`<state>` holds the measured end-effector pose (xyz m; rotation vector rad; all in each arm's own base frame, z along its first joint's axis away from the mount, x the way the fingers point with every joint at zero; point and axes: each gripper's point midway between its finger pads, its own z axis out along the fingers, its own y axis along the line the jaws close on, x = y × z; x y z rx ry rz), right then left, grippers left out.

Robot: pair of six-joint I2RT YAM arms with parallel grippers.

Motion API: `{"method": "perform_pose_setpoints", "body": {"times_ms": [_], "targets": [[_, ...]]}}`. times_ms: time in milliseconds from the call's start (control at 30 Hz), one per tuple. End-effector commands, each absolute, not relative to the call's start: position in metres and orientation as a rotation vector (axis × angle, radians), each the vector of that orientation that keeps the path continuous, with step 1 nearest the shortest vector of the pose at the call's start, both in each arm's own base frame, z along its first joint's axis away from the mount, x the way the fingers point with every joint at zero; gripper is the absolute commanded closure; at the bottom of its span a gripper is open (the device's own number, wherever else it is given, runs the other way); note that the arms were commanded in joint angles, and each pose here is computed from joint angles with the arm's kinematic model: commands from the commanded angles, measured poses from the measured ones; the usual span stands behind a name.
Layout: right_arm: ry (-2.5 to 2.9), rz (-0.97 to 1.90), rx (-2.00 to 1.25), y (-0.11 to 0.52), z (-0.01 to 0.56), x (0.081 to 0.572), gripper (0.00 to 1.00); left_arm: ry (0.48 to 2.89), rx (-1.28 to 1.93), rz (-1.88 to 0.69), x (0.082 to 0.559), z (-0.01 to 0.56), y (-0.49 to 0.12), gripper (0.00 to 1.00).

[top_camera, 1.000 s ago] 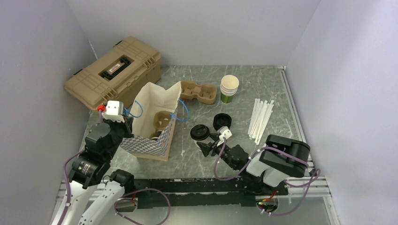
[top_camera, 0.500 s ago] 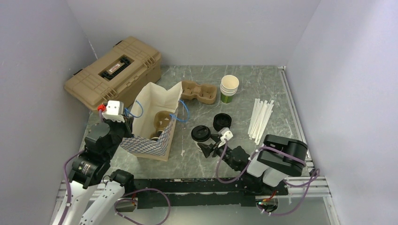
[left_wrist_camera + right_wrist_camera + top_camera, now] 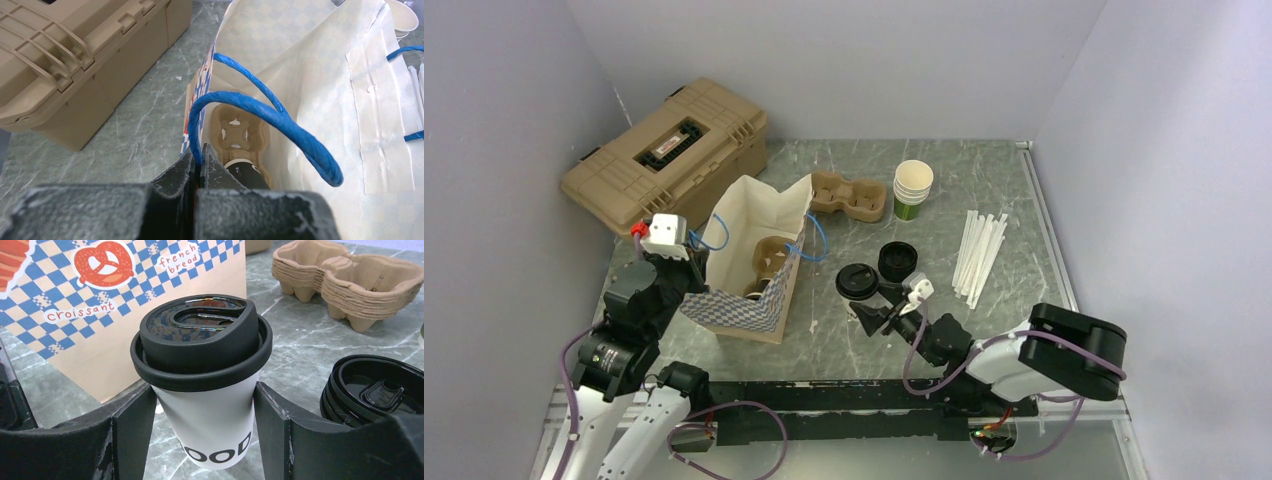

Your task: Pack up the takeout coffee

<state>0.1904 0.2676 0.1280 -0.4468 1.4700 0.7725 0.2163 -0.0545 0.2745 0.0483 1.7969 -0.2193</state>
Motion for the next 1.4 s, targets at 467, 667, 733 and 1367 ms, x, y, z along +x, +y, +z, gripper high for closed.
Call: {"method": "perform_pose_setpoints", "body": {"times_ms": [467,667,733,1367], "targets": [[1.488,0.791,-0.499,0.278,0.104,0.181,0.49,1.751,0.050,-0.241,0.221,0.286,-0.057,1.00],[1.524,0.806,-0.575,0.278,0.090,0.161,0.49,1.748,0.054,-0.242,0.221,0.287,-0.057,1.00],[1.538,0.806,-0.601,0.277,0.086,0.156,0.49,1.749,0.054,-0.244,0.221,0.286,-0.058,1.00],[1.593,0.790,-0.682,0.282,0.079,0.144,0.49,1.747,0.052,-0.251,0.221,0.287,-0.058,1.00]]}}
